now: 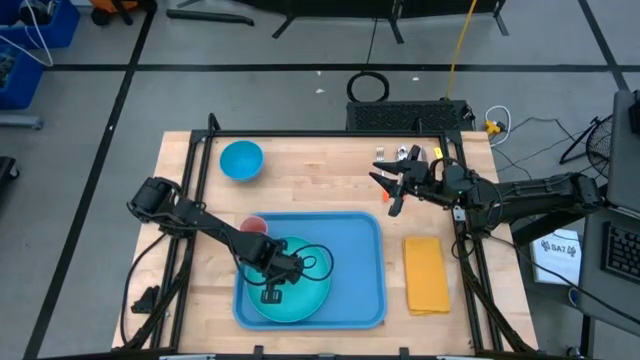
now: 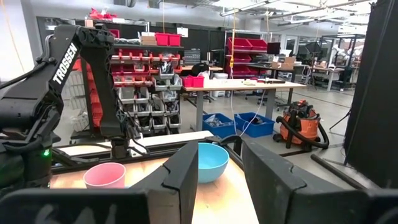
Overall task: Set up tray
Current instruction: Put the blue plate to the bottom right of the pink cup on the blue serving tray, then put the blue bowl on top of the light blue plate on the blue serving tray
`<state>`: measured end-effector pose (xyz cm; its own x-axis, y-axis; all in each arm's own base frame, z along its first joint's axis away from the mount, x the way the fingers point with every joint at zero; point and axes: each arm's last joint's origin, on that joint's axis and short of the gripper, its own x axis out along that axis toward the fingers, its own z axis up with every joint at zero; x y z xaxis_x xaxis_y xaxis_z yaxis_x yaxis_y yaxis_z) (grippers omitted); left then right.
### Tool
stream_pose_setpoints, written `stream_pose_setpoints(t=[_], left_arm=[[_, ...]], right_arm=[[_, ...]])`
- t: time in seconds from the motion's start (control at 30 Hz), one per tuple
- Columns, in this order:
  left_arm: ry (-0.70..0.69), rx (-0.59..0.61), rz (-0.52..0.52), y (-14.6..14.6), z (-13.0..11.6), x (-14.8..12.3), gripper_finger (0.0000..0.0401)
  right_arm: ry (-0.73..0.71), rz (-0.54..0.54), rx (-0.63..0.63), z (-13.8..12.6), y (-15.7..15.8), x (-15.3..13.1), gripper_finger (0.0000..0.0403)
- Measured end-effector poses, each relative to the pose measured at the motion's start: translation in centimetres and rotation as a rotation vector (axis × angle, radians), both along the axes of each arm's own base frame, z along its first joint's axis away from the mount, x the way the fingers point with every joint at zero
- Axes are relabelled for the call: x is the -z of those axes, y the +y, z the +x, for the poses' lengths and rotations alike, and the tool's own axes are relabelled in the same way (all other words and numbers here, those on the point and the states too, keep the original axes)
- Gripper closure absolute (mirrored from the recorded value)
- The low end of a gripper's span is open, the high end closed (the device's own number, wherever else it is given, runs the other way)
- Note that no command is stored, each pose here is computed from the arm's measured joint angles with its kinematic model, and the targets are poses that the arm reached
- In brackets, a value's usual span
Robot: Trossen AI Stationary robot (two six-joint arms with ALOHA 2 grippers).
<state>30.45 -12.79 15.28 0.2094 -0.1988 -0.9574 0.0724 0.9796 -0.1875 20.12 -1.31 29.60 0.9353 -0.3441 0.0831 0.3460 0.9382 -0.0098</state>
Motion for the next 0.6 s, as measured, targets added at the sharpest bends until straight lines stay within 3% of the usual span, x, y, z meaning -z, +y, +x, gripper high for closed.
stream_pose_setpoints(t=[0.27,0.4,0.5,0.6], left_arm=[[-0.010,-0.004,-0.052,0.0,0.0,-0.7,0.0371],[-0.183,0.060,-0.043,0.1,-0.5,-4.2,0.0369],[-0.329,0.071,0.037,1.0,-1.6,-7.8,0.0383],[-0.431,0.000,0.222,3.3,-3.9,-11.4,0.0397]], right_arm=[[0.000,0.000,0.000,0.0,0.0,0.0,0.0287],[0.000,0.000,0.000,0.0,0.0,0.0,0.0287],[0.000,0.000,0.000,0.0,0.0,0.0,0.0287],[0.001,-0.001,0.000,0.0,0.0,0.0,0.0287]])
